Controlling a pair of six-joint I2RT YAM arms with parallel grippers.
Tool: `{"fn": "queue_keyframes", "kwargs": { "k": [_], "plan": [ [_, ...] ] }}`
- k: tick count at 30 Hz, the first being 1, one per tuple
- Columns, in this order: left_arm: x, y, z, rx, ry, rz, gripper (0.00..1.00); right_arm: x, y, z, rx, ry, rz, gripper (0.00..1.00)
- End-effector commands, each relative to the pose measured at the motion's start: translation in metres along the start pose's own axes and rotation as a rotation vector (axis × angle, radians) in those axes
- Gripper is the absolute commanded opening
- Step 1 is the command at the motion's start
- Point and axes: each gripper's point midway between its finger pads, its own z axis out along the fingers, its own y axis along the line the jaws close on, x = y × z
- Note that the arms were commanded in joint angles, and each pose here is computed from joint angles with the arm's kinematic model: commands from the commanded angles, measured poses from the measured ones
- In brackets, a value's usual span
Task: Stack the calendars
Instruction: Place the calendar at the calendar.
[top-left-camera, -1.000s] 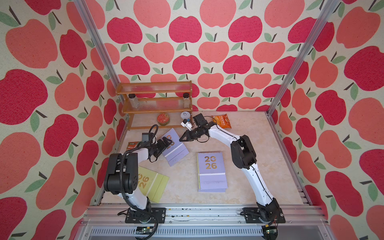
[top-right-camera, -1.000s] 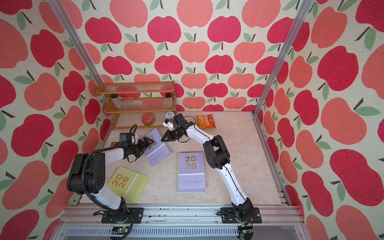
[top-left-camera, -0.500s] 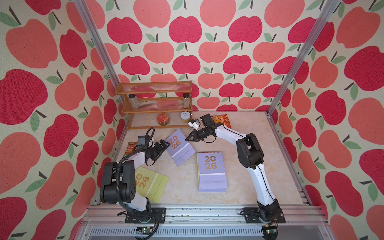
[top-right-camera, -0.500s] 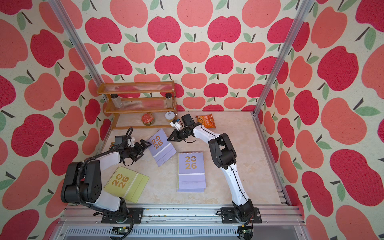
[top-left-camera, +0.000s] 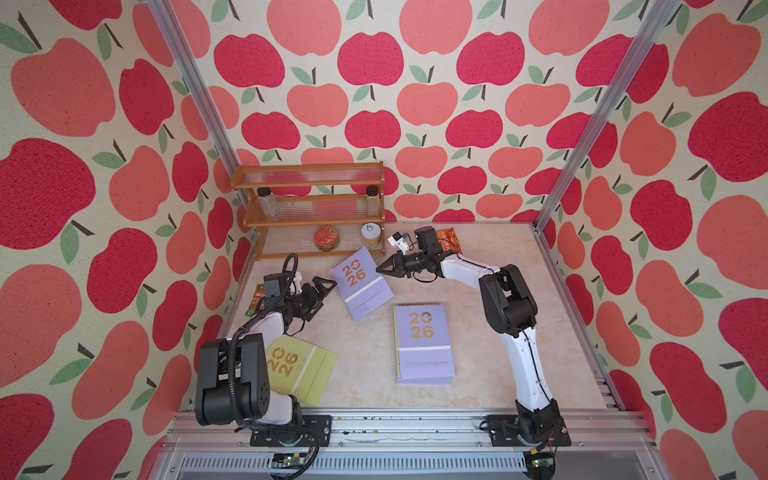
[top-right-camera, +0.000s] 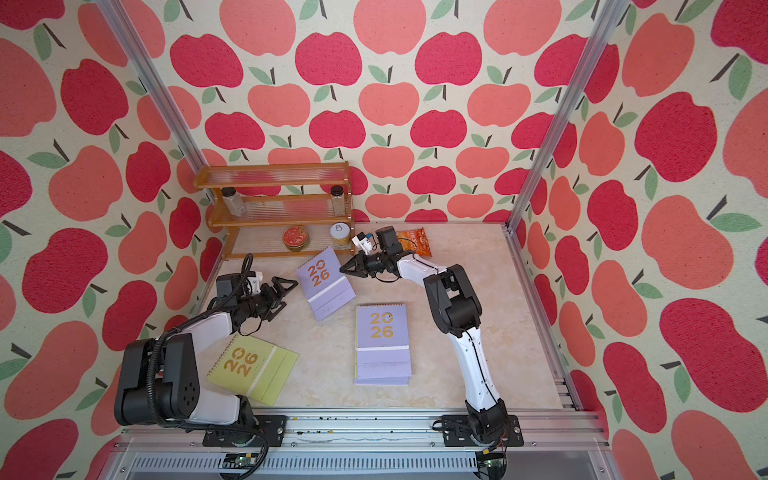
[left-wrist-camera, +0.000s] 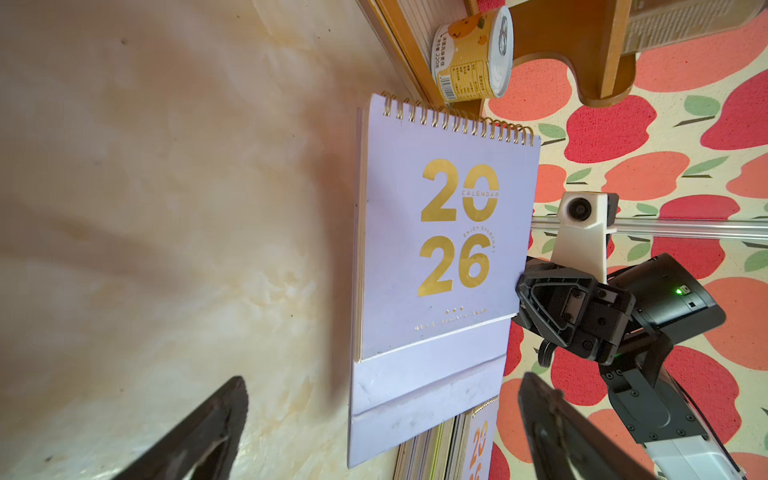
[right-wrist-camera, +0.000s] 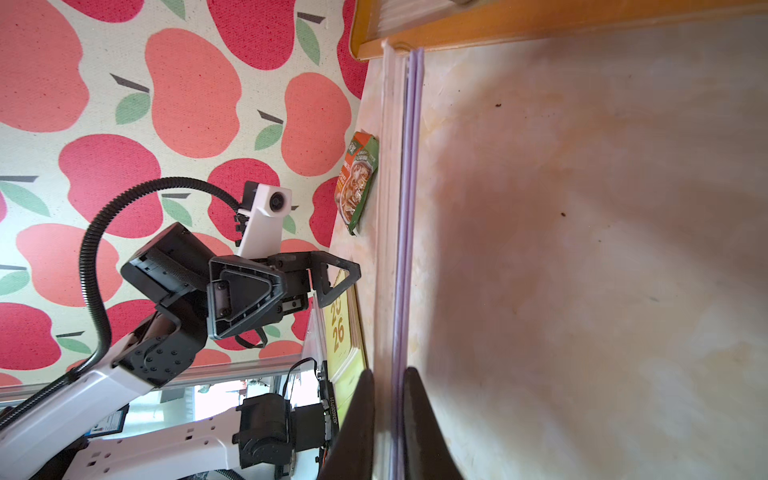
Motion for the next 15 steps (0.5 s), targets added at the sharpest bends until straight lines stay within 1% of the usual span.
{"fn": "queue_keyframes", "kwargs": {
  "k": [1,8,15],
  "plan": [
    [0.0,-0.004,0.004,0.055,0.01,-0.008,0.99,-0.01,0.059,-0.018,-0.115,-0.018,-0.084,0.0],
    [-0.005,-0.015,0.004,0.098,-0.002,0.002,1.0,-0.005,0.072,-0.025,-0.168,-0.023,-0.053,0.0],
    [-0.01,-0.027,0.0,0.148,-0.029,0.016,0.99,-0.003,0.083,-0.024,-0.253,-0.019,-0.01,0.0]
  ]
}}
